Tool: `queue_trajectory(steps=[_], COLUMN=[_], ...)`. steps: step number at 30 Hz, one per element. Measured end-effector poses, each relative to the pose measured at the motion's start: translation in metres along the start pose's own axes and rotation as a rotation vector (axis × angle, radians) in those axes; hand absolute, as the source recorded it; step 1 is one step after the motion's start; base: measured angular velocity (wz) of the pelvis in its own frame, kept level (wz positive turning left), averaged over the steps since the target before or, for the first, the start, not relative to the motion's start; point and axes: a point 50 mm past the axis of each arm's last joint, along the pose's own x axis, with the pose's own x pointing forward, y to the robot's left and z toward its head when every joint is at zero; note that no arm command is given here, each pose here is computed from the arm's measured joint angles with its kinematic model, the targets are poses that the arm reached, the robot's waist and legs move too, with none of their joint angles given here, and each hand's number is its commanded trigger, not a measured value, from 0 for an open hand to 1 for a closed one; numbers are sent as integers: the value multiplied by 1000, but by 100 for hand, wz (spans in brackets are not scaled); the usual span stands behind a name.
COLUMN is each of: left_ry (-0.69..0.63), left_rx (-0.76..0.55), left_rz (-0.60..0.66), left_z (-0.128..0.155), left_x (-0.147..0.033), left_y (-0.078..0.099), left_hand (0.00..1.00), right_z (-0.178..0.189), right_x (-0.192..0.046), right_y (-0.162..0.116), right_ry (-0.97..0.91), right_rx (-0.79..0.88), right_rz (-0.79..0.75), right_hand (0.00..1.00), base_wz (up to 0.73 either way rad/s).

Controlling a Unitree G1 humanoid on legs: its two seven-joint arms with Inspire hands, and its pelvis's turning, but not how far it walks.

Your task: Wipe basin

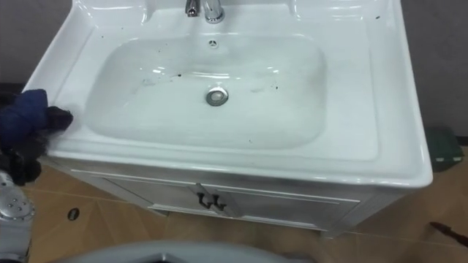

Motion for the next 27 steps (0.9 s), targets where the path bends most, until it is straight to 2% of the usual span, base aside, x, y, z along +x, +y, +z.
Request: queue_trajectory(steps=[11, 20, 27], left_ry=[-5, -66, -183], left_rx=[-5, -42, 31], left_rz=[7, 51, 162], left_z=[3, 28, 47], left_x=[2, 18, 33], left_y=[1, 5, 31], left_hand=[100, 100, 100], right_z=[-1, 3, 2], right_x=[0, 0, 0], right_y=[0, 0, -4], right_ry=[2, -17, -16], right_rx=[-5, -42, -77], right_rz=[-1, -2, -14], right_hand=[0, 0, 0], base_wz=[0, 0, -2])
